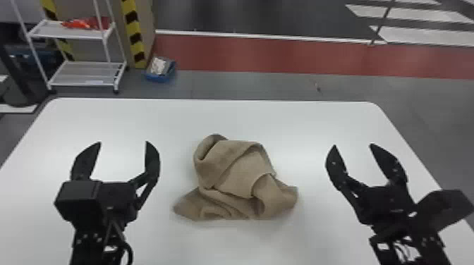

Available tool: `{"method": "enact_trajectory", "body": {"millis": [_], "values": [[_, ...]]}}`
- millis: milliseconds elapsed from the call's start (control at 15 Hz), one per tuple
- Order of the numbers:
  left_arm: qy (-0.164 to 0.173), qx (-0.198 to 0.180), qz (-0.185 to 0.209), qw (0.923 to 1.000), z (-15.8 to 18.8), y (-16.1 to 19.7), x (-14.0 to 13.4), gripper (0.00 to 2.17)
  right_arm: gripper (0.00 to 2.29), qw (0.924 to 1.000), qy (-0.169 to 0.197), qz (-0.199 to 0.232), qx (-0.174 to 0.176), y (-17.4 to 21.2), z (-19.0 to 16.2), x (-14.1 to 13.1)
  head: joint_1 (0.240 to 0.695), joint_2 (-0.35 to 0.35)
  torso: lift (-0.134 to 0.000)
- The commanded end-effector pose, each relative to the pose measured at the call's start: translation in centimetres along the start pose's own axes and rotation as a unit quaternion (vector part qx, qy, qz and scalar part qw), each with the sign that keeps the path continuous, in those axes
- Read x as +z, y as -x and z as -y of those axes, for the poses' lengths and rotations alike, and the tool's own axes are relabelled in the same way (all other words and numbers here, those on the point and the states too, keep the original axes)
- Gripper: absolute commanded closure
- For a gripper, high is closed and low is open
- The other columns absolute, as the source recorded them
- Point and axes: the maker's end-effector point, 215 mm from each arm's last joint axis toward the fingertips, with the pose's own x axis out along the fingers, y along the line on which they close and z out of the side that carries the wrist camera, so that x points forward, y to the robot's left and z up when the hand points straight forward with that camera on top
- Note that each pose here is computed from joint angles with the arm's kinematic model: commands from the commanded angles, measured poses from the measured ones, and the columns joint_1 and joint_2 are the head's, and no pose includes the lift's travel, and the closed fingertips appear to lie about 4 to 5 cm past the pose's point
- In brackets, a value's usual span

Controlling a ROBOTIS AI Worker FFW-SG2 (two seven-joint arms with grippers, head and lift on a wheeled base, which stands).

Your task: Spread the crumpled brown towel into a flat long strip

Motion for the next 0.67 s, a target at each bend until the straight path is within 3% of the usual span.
{"method": "enact_trajectory", "body": {"millis": [0,600], "values": [[0.0,0.001,0.001,1.0,-0.19,0.26,0.19,0.14,0.18,1.0,-0.001,0.002,0.001,0.04,-0.17,0.19,0.695,-0.104,-0.124],[0.002,-0.006,0.005,1.0,0.0,0.83,0.97,0.14,0.18,1.0,-0.001,0.001,0.002,0.77,-0.35,0.48,0.695,-0.104,-0.124]]}}
